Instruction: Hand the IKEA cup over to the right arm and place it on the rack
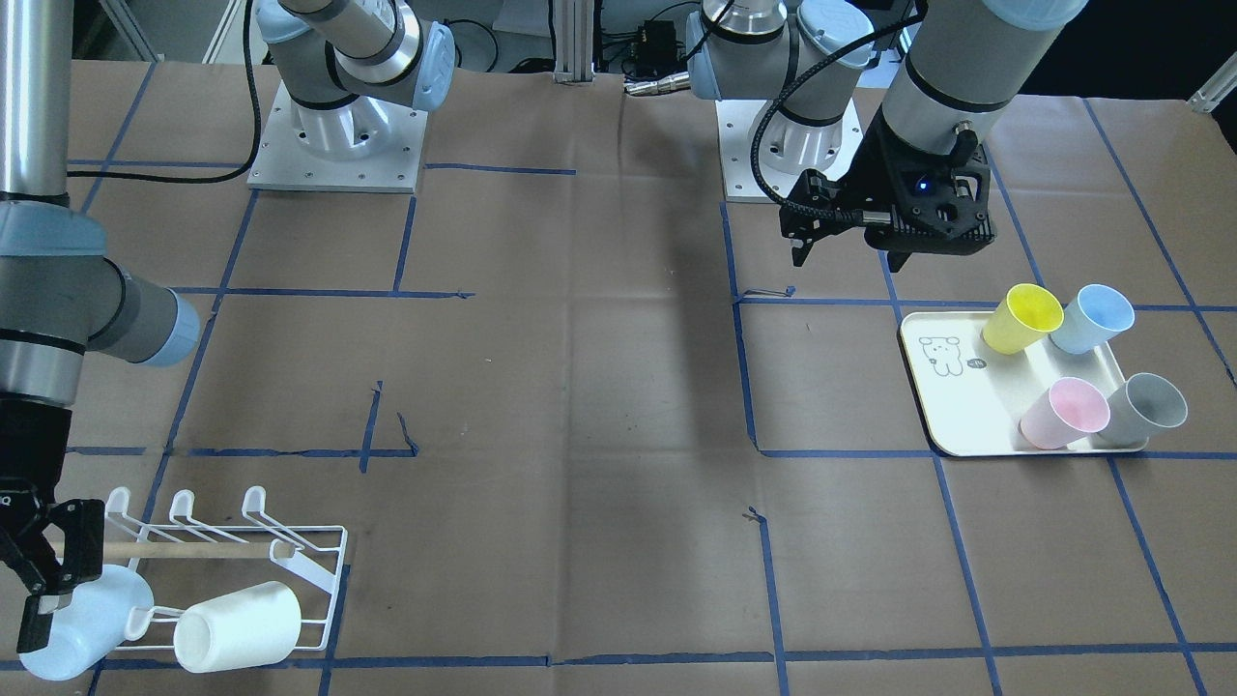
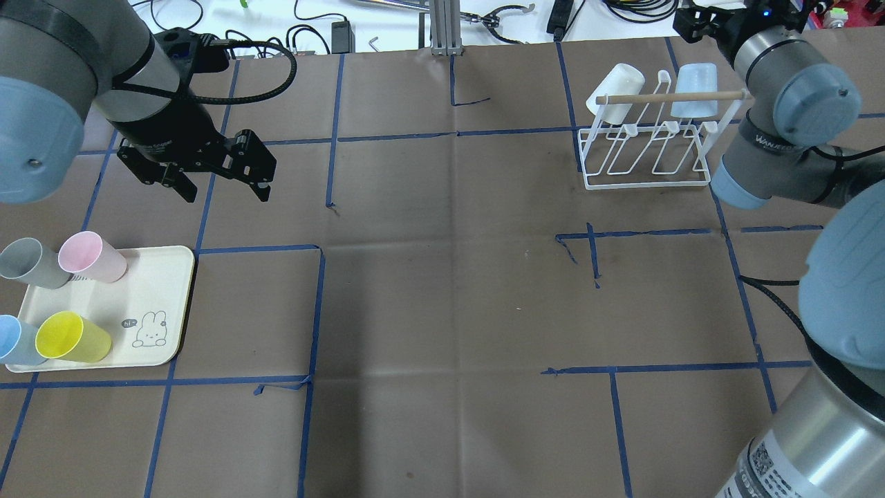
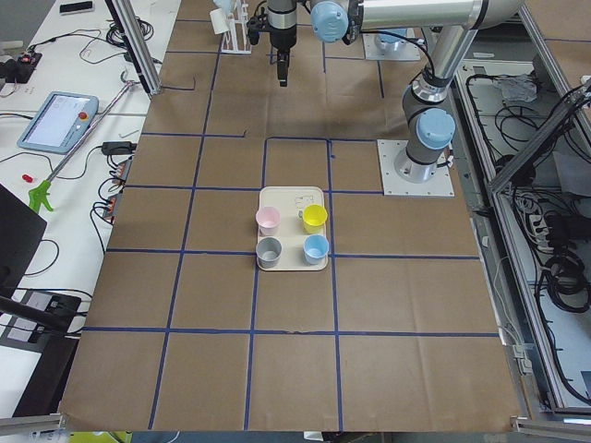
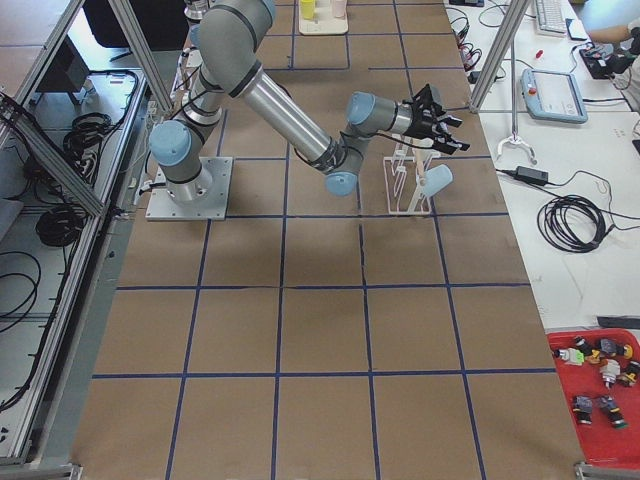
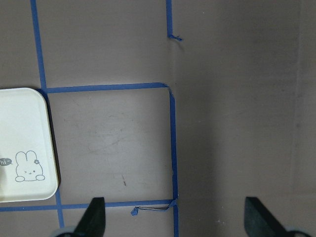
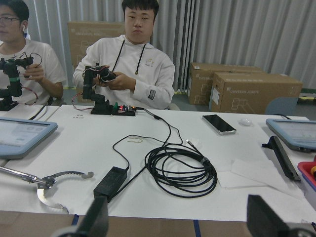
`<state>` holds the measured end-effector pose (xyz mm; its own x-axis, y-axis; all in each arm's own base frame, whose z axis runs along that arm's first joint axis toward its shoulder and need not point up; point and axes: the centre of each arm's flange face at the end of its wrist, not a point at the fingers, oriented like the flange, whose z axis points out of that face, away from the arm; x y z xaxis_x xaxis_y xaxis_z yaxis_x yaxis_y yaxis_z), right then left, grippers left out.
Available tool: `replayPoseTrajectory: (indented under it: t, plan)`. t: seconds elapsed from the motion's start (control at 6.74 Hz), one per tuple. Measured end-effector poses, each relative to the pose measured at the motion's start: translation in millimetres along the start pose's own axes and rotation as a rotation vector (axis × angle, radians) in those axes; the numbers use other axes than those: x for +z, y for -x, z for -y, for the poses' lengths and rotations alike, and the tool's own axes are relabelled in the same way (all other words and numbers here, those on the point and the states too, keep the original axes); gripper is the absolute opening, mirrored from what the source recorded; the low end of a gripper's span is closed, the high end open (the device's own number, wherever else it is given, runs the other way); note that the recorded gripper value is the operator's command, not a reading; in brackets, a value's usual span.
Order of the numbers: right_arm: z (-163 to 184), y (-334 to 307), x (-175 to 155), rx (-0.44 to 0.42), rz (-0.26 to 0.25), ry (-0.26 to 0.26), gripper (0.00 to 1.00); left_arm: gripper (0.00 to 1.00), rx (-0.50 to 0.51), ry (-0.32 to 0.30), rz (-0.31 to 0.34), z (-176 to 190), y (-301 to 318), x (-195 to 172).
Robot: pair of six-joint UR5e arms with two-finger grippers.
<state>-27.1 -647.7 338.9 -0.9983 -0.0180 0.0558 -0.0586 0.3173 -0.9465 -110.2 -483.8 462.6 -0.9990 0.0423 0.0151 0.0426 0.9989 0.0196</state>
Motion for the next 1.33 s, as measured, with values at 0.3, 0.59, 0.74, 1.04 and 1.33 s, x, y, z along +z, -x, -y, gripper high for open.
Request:
replayPoseTrajectory:
  t: [0.3, 0.59, 0.74, 1.04, 1.33]
  plan:
    - [45.6, 25.2, -16.8, 0.04, 0.067, 0.196, 1.0, 0.99, 0.0, 0.0, 0.0, 0.0, 0.0, -0.1]
    - [83.7, 56.1, -31.8, 0.081, 0.14, 0.443, 1.0, 0.99, 0.0, -0.001, 0.0, -0.5, -0.1, -0.3]
    - [98.4, 69.8, -47.0, 0.089, 0.151, 0.557, 1.0, 0.99, -0.001, -0.002, 0.0, -0.7, -0.1, -0.8]
    - [119.2, 102.8, -87.3, 0.101, 0.097, 0.791, 1.0, 0.99, -0.001, -0.004, 0.0, -0.3, -0.1, -1.9]
    - [130.5, 143.2, -129.0, 0.066, 0.023, 1.001, 1.0, 0.99, -0.002, -0.003, 0.001, -1.4, 0.0, -1.8]
